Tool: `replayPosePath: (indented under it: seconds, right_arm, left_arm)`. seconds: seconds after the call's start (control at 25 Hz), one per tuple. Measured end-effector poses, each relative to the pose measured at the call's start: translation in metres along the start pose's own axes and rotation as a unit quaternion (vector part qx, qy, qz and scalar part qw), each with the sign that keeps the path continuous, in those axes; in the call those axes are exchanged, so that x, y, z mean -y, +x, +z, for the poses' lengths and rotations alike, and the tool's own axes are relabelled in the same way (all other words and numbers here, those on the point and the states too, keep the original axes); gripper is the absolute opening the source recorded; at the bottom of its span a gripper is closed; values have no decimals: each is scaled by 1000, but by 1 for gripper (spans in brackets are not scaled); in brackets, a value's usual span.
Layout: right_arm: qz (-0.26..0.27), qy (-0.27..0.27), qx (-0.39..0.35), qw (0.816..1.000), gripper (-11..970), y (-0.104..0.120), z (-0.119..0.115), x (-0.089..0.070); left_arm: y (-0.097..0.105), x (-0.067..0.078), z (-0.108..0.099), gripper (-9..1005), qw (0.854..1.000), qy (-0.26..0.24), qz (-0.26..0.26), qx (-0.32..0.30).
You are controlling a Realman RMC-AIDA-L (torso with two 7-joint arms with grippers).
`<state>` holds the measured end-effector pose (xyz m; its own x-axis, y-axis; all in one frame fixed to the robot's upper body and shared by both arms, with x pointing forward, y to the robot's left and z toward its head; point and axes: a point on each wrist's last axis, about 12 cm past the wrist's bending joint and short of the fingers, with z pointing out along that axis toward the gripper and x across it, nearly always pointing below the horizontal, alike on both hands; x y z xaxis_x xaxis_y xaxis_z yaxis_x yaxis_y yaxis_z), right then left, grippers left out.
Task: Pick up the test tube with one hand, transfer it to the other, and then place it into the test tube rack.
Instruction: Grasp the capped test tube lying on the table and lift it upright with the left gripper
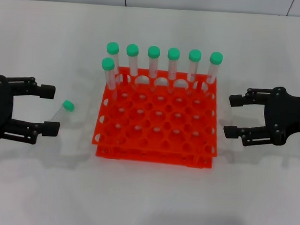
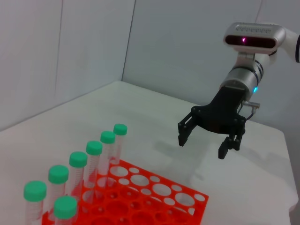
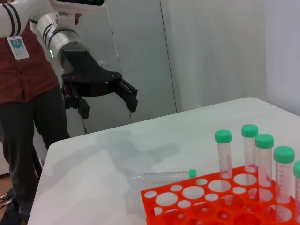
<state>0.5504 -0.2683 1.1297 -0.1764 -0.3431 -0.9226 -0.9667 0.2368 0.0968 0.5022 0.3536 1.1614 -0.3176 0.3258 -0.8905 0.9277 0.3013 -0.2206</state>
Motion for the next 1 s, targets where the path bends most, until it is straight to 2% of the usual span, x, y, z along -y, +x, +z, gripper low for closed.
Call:
replayPosePath:
  seconds: [0.64,0.8,1.0]
  right_arm:
    - [0,2,2,1000,780,0,0,-1]
    - [1,3,4,1000,780,1,-1,-1]
    - [-1,4,5,1000,780,2,-1,-2]
  left_arm:
    - [1,-1,-1,887,1000,-6,-4,0]
    - [0,-2,-7,887,999,-12,-32,-12]
    - [-9,-8,-21,887,994,-34,-84,-59]
